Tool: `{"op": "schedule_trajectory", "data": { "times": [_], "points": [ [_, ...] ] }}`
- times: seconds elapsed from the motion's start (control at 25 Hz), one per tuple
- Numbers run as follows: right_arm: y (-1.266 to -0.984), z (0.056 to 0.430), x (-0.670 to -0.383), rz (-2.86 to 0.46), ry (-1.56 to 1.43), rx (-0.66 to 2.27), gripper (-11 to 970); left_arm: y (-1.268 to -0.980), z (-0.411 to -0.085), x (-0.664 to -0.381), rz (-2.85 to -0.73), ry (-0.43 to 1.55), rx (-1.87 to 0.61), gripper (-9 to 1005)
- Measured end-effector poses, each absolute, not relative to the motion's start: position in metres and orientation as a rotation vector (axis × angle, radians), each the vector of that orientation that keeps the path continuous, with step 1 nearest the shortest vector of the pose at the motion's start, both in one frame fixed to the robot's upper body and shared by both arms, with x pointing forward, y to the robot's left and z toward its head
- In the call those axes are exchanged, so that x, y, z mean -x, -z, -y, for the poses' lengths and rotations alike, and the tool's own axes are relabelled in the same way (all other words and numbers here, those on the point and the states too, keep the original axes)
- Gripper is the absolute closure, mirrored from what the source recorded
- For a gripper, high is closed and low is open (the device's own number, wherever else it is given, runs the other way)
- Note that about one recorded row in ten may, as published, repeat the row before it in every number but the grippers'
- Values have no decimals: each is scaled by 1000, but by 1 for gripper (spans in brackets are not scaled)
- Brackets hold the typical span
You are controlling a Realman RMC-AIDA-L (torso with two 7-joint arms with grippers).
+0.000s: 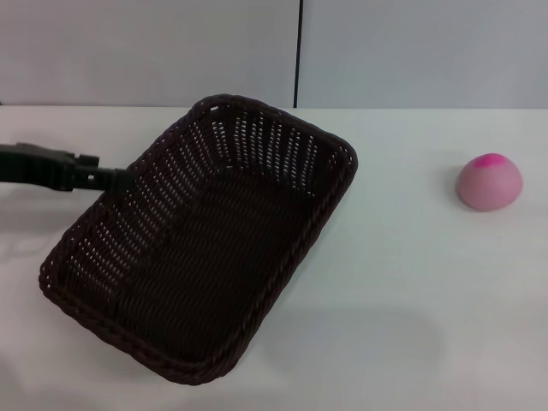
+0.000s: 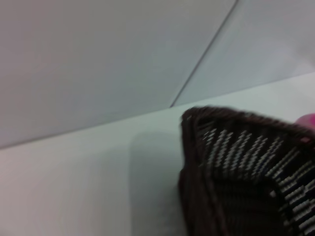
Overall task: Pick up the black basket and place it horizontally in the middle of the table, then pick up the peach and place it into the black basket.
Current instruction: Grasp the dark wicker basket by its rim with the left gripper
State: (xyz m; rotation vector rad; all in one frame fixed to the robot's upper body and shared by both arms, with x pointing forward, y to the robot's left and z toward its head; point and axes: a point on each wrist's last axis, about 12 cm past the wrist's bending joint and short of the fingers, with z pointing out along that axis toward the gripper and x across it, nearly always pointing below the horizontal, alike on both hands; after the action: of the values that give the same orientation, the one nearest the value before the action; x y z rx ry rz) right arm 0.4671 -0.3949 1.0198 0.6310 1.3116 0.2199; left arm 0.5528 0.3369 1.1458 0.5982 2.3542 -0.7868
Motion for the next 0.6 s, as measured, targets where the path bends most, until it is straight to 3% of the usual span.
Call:
{"op": "schedule_trajectory", "data": {
  "times": [0.32,0.6],
  "points": [
    [-1020,395,-467,-1312,-220,-631,478,-1134,-334,-554,-2410,766,-600,203],
    [-1020,395,-467,-1313,-219,-632,478,-1132,-331,-554,-2414,782,-611,300]
  ]
}}
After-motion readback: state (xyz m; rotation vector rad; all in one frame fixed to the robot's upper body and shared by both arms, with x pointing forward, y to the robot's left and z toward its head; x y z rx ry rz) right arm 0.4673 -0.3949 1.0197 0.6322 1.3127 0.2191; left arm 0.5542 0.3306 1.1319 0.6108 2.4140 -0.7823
